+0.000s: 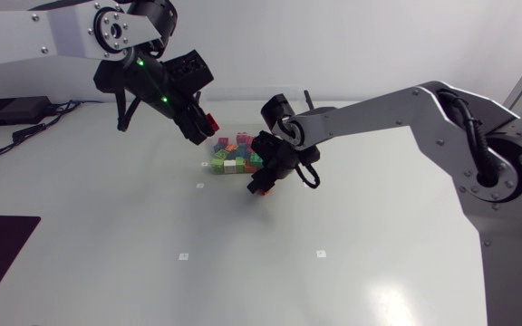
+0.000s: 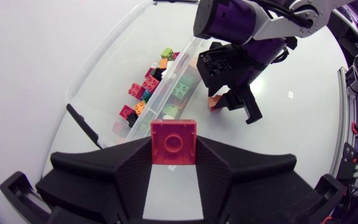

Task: Place the duplo bricks in the container

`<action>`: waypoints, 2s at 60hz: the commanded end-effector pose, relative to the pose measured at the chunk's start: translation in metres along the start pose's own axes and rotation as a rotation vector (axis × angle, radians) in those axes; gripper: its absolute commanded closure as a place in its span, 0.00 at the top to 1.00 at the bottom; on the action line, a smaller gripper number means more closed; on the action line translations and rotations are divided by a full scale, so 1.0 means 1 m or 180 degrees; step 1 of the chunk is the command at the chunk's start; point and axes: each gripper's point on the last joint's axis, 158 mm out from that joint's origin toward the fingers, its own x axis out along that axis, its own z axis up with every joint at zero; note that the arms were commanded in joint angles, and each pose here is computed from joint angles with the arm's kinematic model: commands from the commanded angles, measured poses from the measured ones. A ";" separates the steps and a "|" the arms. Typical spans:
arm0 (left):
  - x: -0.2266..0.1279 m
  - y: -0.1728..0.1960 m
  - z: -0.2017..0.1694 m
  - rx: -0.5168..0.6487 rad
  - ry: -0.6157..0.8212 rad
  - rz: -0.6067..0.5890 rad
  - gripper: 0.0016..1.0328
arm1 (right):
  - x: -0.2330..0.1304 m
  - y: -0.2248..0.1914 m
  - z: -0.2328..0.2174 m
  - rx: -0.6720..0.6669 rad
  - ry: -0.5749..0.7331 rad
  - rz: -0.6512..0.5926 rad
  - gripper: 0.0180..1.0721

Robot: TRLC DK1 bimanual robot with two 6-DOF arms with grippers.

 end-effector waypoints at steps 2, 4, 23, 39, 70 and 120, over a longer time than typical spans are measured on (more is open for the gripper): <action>-0.020 0.010 0.015 -0.0065 -0.0152 0.0089 0.21 | 0.012 0.005 -0.007 0.0032 0.0156 0.0027 0.35; -0.021 0.011 0.016 -0.0071 -0.0162 0.0101 0.21 | 0.013 0.006 -0.006 0.0024 0.0170 0.0032 0.35; -0.032 0.023 0.031 -0.0166 -0.0306 0.0151 0.21 | -0.001 0.013 -0.021 -0.0002 0.0240 0.0042 0.15; -0.014 0.039 0.041 -0.0364 -0.0416 0.0190 0.21 | -0.058 0.002 -0.019 0.0072 -0.0006 -0.0058 0.15; 0.048 0.079 0.064 -0.0894 -0.0562 0.0207 0.21 | -0.146 -0.015 0.010 0.0151 -0.0553 -0.0232 0.15; 0.052 0.067 0.098 -0.0900 -0.0590 0.0145 0.96 | -0.199 -0.038 0.049 0.0262 -0.0983 -0.0272 0.14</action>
